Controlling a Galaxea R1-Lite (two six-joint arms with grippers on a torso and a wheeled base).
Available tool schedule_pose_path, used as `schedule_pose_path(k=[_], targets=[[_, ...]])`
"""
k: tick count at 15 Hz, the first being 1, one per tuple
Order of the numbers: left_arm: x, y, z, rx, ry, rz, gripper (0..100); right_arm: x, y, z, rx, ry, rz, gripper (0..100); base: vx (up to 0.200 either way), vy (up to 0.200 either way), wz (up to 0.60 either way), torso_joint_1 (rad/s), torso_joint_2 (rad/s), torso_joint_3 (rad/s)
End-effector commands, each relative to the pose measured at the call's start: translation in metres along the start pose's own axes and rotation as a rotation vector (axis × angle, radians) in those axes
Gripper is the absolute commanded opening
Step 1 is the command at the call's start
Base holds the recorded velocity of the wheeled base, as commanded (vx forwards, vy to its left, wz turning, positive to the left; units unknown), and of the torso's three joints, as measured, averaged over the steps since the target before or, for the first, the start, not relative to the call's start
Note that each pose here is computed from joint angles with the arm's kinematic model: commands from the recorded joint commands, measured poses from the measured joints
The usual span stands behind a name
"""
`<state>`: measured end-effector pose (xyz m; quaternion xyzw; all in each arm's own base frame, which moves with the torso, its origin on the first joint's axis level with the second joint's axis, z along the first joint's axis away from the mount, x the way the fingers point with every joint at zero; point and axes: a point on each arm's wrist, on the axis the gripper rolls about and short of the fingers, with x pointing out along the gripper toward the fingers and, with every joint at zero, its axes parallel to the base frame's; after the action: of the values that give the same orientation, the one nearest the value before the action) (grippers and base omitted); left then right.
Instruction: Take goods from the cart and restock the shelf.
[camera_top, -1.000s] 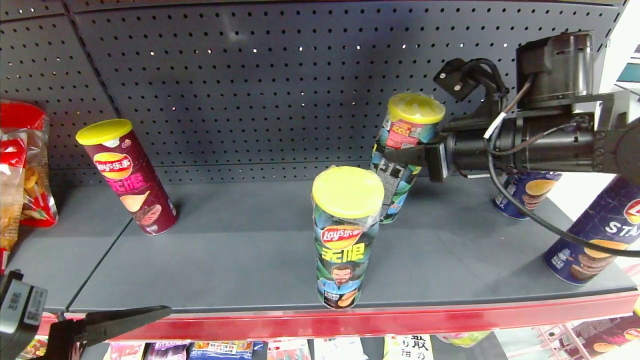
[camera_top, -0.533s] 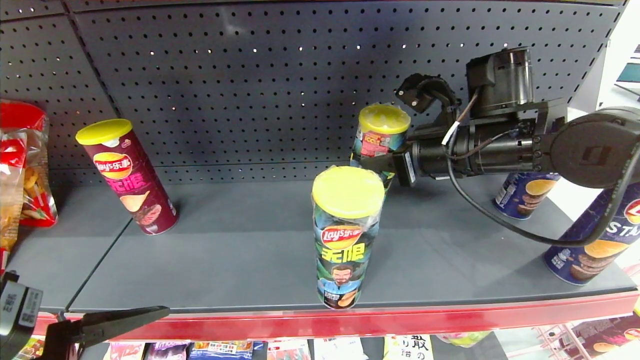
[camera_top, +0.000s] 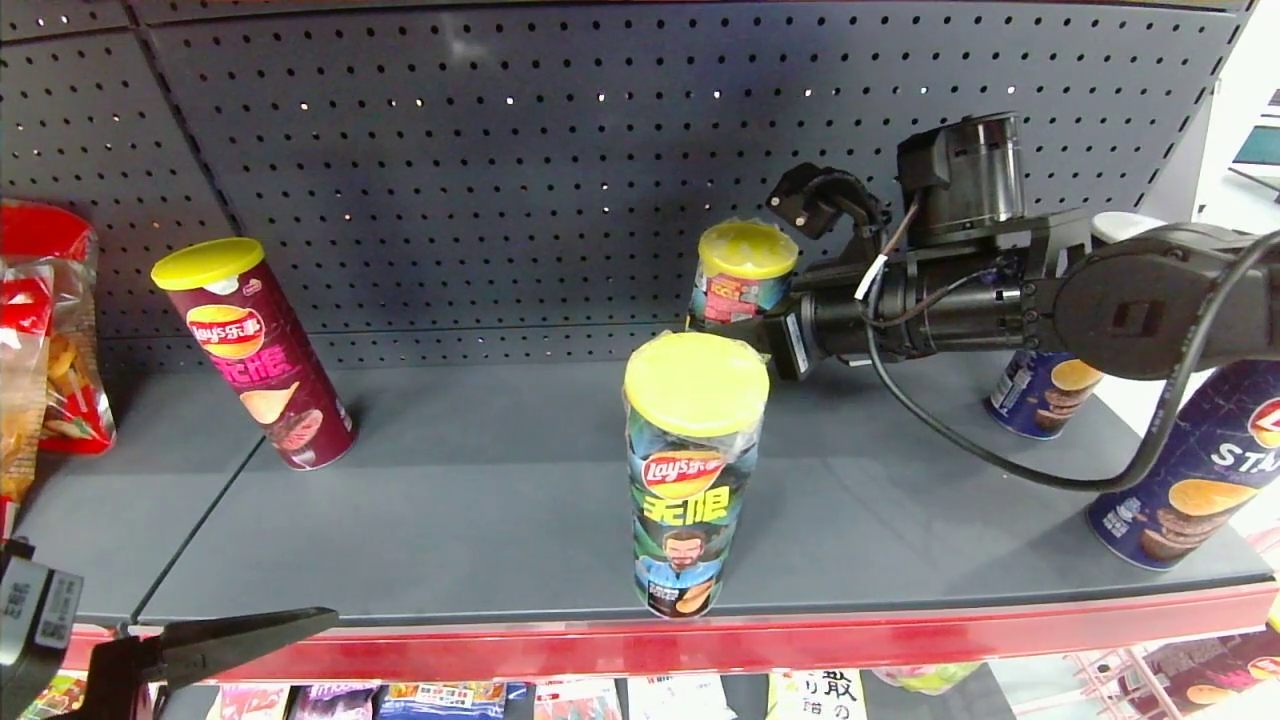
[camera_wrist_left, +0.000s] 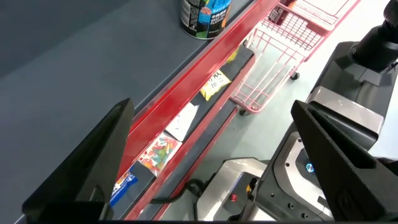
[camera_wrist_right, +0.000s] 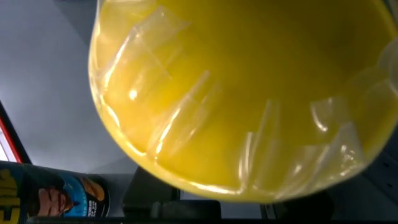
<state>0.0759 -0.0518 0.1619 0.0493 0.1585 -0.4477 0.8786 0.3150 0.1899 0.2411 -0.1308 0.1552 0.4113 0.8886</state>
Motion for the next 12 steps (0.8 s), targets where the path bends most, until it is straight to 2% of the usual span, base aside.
schedule_pose_path(k=[1,9,10,12], targets=[[0.001,0.001,0.0,-0.003,0.006,0.0,100,0.003,0.001,0.002,-0.002,-0.006,0.004,0,0.0,0.0,0.0,0.0,0.0,0.0],[0.001,0.001,-0.001,-0.004,0.008,0.0,100,0.007,0.009,0.001,-0.004,0.004,0.022,0,0.0,0.0,0.0,0.0,0.0,0.0],[0.001,0.001,-0.001,-0.005,0.009,0.0,100,0.007,0.01,-0.002,-0.002,0.013,0.026,100,0.0,0.0,0.0,0.0,0.0,0.0],[0.001,0.001,-0.001,-0.006,0.009,0.0,100,0.007,0.011,-0.005,0.003,0.025,0.028,100,0.0,0.0,0.0,0.0,0.0,0.0]])
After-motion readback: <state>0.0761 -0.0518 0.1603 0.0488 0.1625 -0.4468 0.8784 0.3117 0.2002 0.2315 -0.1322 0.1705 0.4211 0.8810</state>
